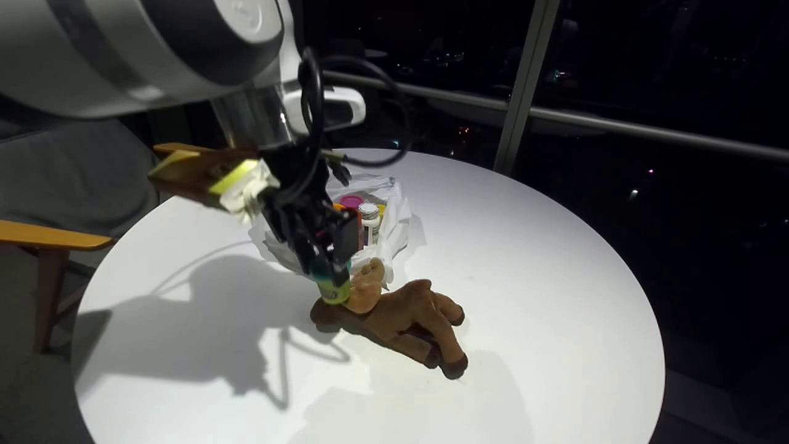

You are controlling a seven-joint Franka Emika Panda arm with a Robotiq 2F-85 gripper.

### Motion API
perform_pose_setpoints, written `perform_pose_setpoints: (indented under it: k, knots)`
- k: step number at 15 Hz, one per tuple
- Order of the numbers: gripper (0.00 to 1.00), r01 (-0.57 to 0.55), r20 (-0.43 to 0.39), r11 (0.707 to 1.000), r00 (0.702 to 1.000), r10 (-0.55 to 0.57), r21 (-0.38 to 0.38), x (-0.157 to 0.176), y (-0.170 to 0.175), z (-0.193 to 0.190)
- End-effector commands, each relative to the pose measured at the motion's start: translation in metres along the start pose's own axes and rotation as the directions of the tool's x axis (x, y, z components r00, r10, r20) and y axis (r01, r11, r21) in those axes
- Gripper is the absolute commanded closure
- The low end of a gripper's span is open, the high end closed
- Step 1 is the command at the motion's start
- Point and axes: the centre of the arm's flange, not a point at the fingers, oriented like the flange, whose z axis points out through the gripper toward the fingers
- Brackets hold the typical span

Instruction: Put all the objects on the table in the white plastic bag

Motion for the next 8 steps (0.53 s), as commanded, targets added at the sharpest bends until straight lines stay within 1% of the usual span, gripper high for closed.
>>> perform_pose_setpoints:
  k: [1,2,4,7,8]
  knots:
    - [0.72,0.033,-0.022,0.999,0.999,-0.032,0.033,0.052,-0.042,-0.066]
    - [0.72,0.047,-0.030,0.998,0.999,-0.046,0.049,0.062,-0.054,-0.082]
    - [0.72,0.056,-0.044,0.996,0.998,-0.053,0.073,0.087,-0.080,-0.096]
    - [0.72,0.044,-0.087,0.992,0.996,-0.034,0.117,0.121,-0.112,-0.103]
    - [0.72,0.044,-0.093,0.991,0.995,-0.032,0.128,0.134,-0.124,-0.097]
